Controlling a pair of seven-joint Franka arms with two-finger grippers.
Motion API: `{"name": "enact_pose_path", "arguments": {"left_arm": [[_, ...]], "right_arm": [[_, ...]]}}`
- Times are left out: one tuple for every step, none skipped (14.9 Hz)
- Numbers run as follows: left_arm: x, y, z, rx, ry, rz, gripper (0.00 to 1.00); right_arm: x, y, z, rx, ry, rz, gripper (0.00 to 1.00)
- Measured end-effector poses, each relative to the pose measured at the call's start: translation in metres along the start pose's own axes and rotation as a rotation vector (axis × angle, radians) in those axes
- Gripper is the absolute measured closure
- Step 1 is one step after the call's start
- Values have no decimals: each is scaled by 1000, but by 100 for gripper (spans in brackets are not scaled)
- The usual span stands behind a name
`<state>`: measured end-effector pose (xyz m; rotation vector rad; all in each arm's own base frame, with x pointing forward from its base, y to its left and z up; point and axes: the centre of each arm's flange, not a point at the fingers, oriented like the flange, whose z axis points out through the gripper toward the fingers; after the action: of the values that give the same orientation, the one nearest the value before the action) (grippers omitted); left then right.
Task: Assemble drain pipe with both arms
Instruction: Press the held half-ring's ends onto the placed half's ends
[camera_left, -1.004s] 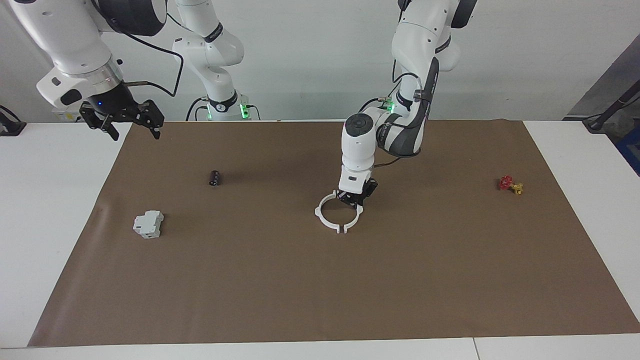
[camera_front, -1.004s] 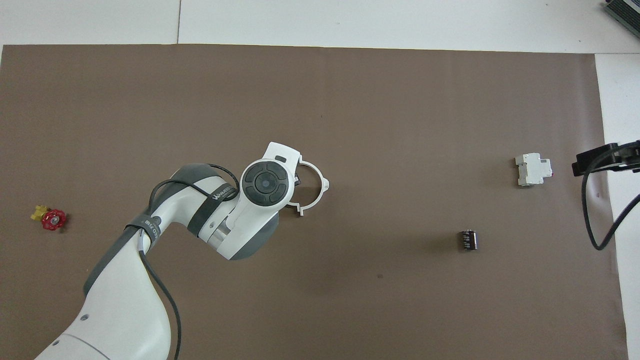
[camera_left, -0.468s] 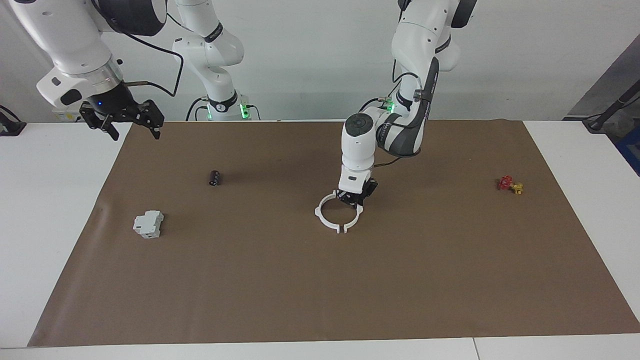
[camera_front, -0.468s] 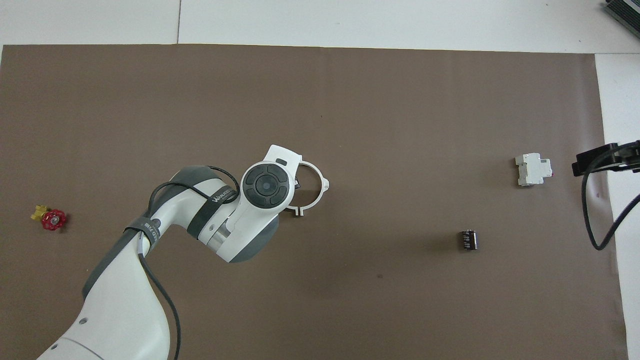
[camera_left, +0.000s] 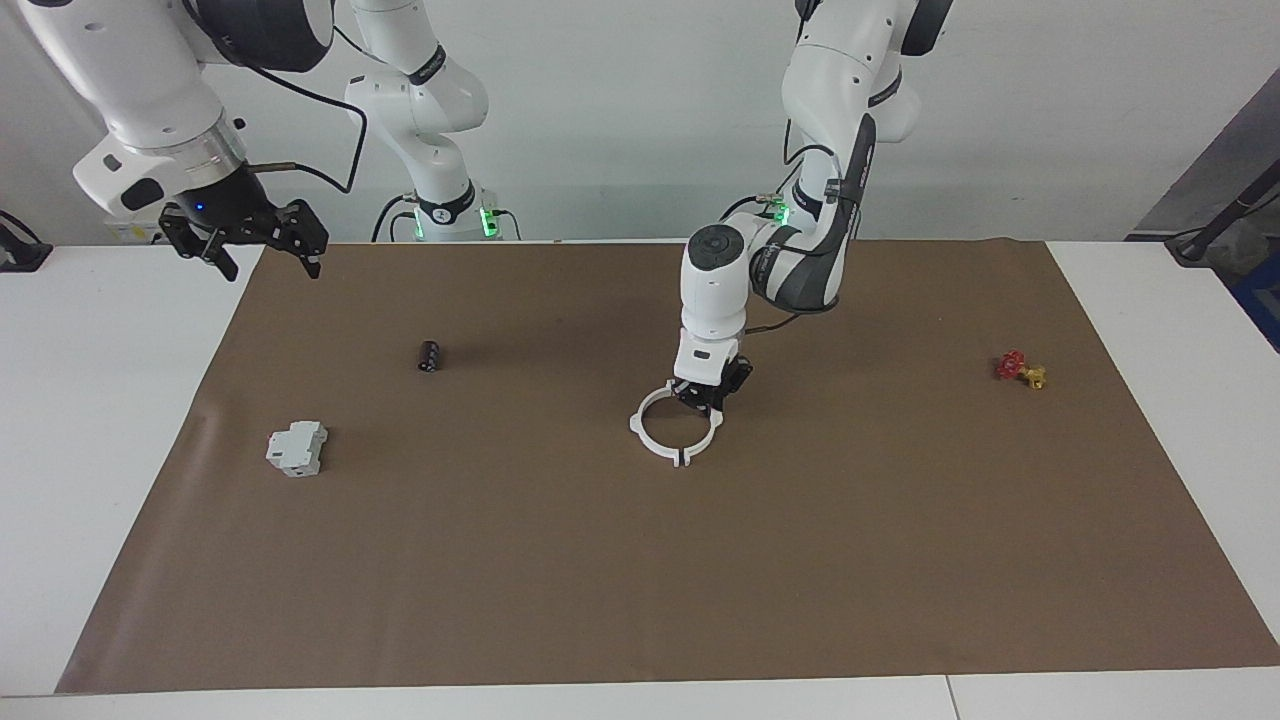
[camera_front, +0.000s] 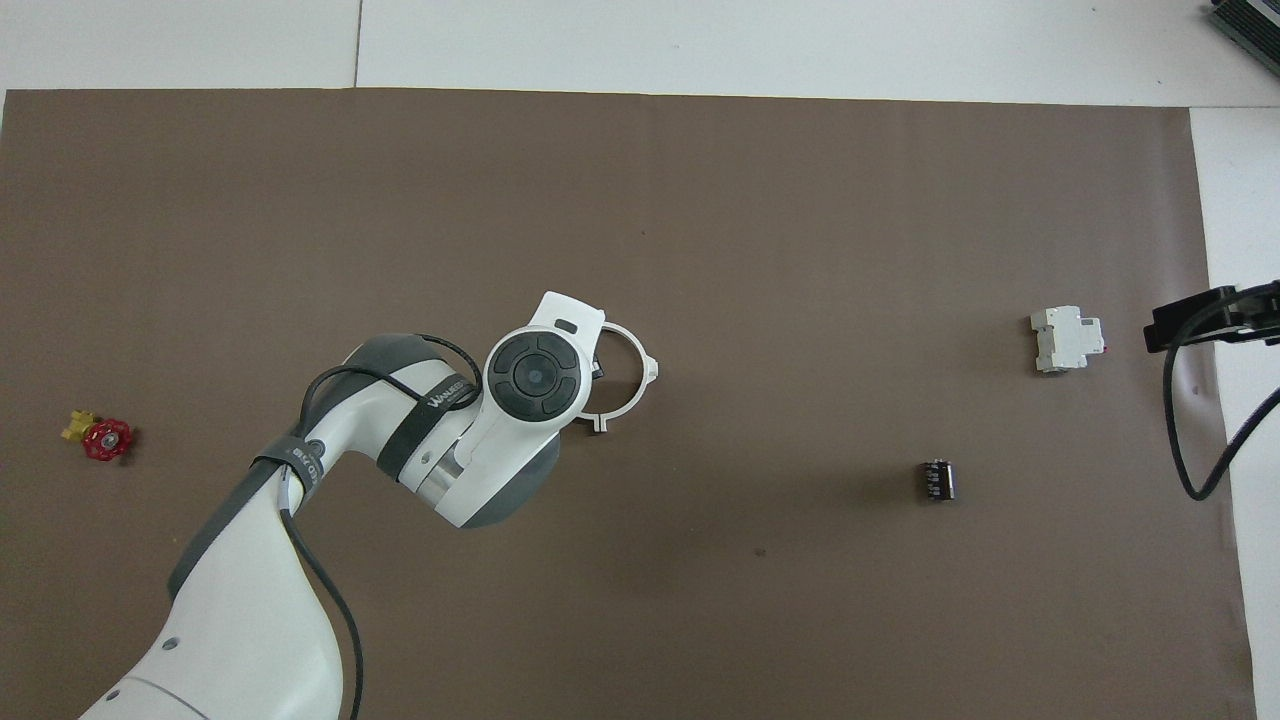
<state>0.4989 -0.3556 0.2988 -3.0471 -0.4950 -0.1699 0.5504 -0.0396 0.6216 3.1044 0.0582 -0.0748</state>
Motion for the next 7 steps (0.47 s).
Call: {"name": "enact_pose_path", "arguments": {"left_arm": [[-1,1,0,-1,0,3,82],[-2,1,0,-2,1,3,82],[-2,1,0,-2,1,3,82],[-2,1,0,-3,1,3,82],[-2,1,0,-4,2,4,82],[-2,1,0,-5,3,4,82],[-2,0,0,-6,3,4,82]], "right_arm": [[0,0,0,0,0,0,0],[0,0,0,0,0,0,0],[0,0,0,0,0,0,0],[0,0,0,0,0,0,0],[0,0,0,0,0,0,0],[0,0,0,0,0,0,0],[0,0,0,0,0,0,0]]}}
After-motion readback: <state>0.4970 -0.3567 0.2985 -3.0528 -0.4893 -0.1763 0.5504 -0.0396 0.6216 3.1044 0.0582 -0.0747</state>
